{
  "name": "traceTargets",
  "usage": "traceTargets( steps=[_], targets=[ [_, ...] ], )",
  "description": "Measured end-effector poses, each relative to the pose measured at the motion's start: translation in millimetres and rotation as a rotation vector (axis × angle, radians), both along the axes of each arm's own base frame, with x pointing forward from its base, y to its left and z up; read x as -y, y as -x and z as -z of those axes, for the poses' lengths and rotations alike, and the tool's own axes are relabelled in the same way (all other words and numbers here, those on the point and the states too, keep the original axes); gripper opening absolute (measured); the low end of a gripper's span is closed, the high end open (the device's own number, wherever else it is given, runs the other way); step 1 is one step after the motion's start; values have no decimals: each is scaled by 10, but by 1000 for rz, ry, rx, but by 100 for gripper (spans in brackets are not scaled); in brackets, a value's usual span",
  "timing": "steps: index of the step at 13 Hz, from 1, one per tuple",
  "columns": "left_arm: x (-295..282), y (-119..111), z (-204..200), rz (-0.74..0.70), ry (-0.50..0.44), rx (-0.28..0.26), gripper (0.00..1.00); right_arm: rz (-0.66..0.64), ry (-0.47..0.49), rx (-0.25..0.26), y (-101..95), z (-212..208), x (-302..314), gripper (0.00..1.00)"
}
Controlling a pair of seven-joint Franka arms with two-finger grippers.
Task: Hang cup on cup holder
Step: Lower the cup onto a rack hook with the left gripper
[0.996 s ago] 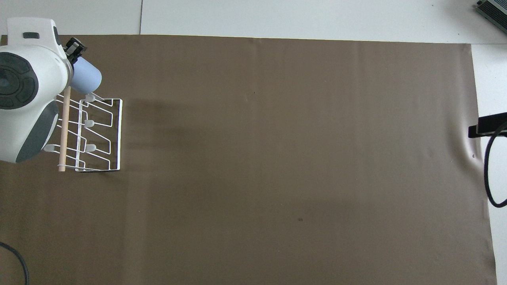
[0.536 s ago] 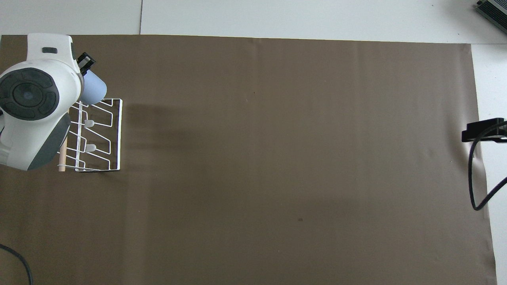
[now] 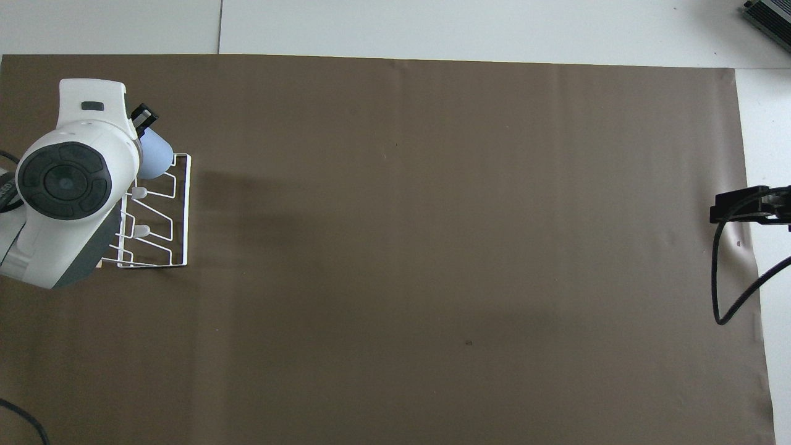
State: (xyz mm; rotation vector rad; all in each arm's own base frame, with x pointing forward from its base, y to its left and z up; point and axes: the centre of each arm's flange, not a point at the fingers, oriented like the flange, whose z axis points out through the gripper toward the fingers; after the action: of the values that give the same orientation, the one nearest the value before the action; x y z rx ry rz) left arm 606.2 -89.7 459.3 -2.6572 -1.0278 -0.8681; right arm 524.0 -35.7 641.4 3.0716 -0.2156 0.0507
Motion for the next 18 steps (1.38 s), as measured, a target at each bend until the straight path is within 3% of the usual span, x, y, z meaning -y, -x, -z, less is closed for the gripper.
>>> traceTargets(
  steps=[8, 9, 10, 16, 18],
  targets=[
    [16, 119, 92, 24, 11, 5, 76, 7, -3, -4, 7, 8, 27, 100],
    [16, 120, 84, 24, 10, 7, 81, 4, -4, -4, 6, 9, 9, 100],
    [17, 121, 72, 24, 10, 9, 94, 4, -4, -4, 6, 9, 6, 100],
    [2, 87, -151, 69, -24, 26, 96, 20, -28, -22, -54, 51, 62, 100],
    [7, 77, -286, 86, -58, 8, 96, 15, -30, -20, -59, 44, 32, 100]
  ],
)
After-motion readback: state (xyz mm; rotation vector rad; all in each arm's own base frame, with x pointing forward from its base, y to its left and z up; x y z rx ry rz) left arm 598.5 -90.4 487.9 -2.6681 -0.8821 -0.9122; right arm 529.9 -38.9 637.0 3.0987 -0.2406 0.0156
